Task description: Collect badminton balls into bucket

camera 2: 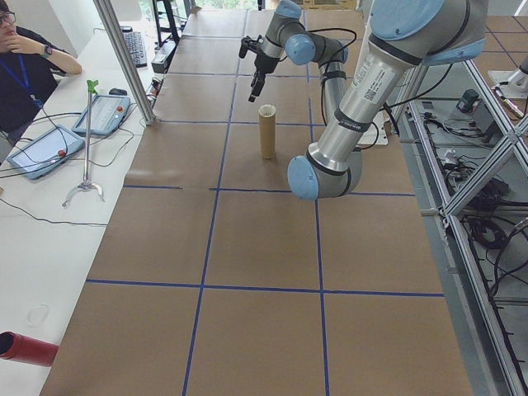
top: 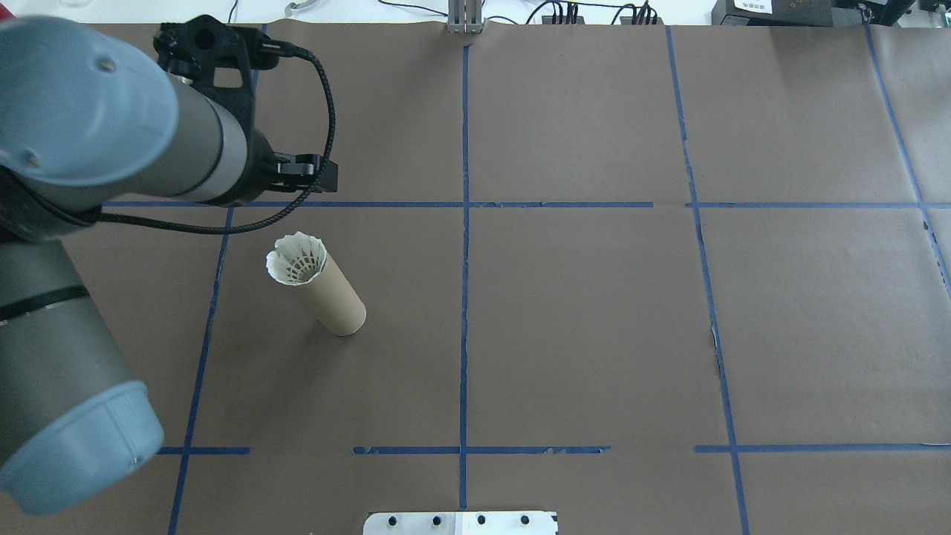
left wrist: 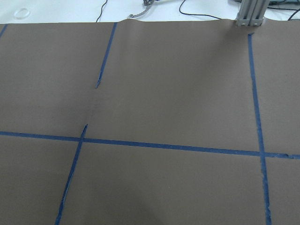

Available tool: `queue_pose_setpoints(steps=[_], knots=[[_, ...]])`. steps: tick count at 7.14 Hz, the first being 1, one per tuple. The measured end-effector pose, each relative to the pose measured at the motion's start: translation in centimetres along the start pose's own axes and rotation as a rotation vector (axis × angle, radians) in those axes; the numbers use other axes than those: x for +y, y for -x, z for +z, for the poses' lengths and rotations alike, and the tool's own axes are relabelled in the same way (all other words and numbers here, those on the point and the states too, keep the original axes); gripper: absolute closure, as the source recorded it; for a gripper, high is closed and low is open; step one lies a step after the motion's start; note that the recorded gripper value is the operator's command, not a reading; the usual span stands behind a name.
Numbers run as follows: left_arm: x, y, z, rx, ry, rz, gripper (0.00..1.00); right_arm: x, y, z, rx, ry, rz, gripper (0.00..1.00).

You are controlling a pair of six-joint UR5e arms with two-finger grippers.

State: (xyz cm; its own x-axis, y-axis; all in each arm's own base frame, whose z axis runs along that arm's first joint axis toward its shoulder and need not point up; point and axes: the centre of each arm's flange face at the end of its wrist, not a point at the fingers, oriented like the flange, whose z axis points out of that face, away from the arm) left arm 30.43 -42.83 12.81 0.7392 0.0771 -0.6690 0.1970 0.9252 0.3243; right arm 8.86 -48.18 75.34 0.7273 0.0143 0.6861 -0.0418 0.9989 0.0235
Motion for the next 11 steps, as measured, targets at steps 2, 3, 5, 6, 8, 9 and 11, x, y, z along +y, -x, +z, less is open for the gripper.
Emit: queue_pose_setpoints(steps=[2,3,5,6,8,9,11], knots=[[-7.2,10.1,0.8,0.003,0.107,0.151,0.0,0.0,0.0,0.0,0.0,0.0,0.0,0.0],[-10.8,16.7,1.8,0.001,0.163,0.219,0.0,0.0,0.0,0.0,0.0,0.0,-0.001,0.0],[-14.7,32.4,4.4,-0.019,0.245,0.307,0.0,0.0,0.0,0.0,0.0,0.0,0.0,0.0],[-14.0,39.8,5.8,-0.034,0.269,0.309,0.0,0.0,0.0,0.0,0.0,0.0,0.0,0.0],[-9.3,51.1,9.7,-0.055,0.351,0.233,0.0,0.0,0.0,0.0,0.0,0.0,-0.001,0.0],[-6.8,55.0,12.1,-0.061,0.413,0.178,0.0,0.0,0.0,0.0,0.0,0.0,-0.001,0.0],[-1.6,60.0,15.7,-0.03,0.509,0.078,0.0,0.0,0.0,0.0,0.0,0.0,-0.001,0.0]])
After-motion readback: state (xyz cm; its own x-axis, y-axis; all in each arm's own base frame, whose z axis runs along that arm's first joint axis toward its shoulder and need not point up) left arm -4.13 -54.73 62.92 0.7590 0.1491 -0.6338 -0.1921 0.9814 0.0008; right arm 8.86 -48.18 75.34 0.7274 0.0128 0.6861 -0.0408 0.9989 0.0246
